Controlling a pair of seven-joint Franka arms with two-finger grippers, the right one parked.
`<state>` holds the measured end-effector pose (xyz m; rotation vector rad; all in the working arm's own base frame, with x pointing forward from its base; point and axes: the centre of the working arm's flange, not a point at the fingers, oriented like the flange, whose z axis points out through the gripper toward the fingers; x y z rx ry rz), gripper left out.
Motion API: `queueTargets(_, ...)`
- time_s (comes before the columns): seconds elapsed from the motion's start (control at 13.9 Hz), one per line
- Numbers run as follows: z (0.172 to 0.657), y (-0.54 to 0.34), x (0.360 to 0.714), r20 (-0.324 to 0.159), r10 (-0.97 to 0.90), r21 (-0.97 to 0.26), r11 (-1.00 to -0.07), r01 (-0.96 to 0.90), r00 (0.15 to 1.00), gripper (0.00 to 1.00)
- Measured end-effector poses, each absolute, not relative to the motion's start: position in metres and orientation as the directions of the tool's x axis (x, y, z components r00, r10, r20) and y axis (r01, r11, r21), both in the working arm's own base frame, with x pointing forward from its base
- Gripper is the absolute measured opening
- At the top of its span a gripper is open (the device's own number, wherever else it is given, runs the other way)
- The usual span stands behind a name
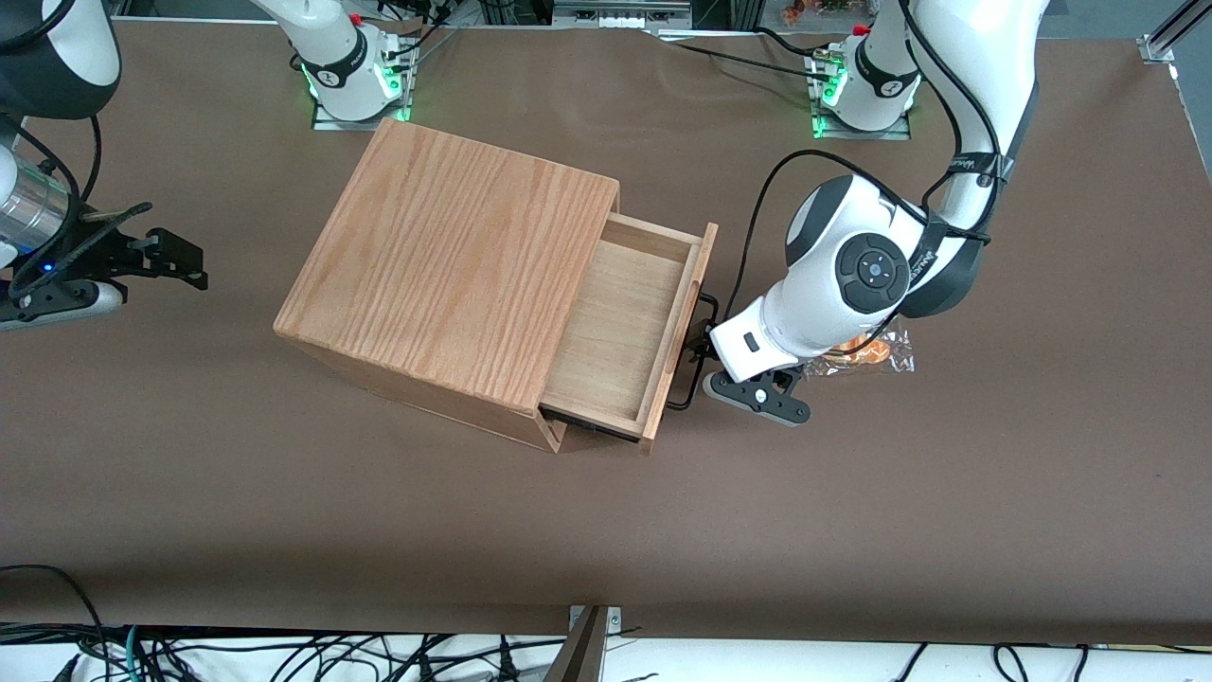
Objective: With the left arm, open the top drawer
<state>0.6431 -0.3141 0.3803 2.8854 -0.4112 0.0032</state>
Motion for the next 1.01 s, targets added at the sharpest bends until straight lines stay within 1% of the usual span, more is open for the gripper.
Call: queueTargets(1.01, 0.3811, -0.3132, 0.6426, 0.026, -0.271, 0.229, -0.935, -0.270, 0.962, 1.00)
